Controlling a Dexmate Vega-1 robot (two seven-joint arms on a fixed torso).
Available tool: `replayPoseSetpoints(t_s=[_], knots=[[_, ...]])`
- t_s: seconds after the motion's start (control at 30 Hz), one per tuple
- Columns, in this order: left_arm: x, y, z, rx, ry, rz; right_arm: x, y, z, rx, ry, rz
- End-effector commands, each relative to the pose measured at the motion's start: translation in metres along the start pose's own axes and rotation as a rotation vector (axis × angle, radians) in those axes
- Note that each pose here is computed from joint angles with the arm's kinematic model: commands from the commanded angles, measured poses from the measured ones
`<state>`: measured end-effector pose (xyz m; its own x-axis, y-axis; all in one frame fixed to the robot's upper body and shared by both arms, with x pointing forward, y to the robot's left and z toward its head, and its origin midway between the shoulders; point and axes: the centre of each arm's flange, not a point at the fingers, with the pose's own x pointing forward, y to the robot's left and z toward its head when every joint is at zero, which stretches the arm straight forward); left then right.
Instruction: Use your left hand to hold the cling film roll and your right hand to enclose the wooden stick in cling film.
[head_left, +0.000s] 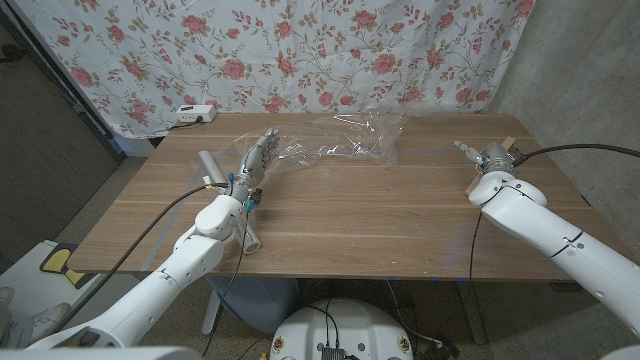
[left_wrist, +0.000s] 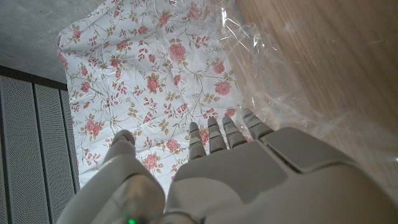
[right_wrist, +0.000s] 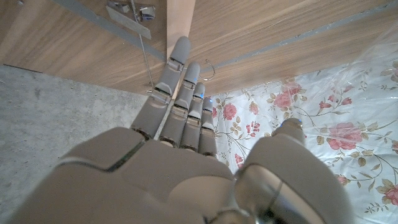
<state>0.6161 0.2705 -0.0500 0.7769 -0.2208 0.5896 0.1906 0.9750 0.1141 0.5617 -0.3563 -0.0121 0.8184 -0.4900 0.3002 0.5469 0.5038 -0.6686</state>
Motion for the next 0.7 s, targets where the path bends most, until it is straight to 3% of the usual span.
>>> replayPoseSetpoints(t_s=[0.03,0.7], knots=[[-0.0015,-0.0003,-0.0015,-0.004,0.001,0.003,0.0013,0.0000,-0.0023,0.018,0.027,0.024],[-0.0040,0.0007,-0.0011,-0.002,0.000,0.004,0.0065,0.0039,0.0000,0.025,0.079,0.056]])
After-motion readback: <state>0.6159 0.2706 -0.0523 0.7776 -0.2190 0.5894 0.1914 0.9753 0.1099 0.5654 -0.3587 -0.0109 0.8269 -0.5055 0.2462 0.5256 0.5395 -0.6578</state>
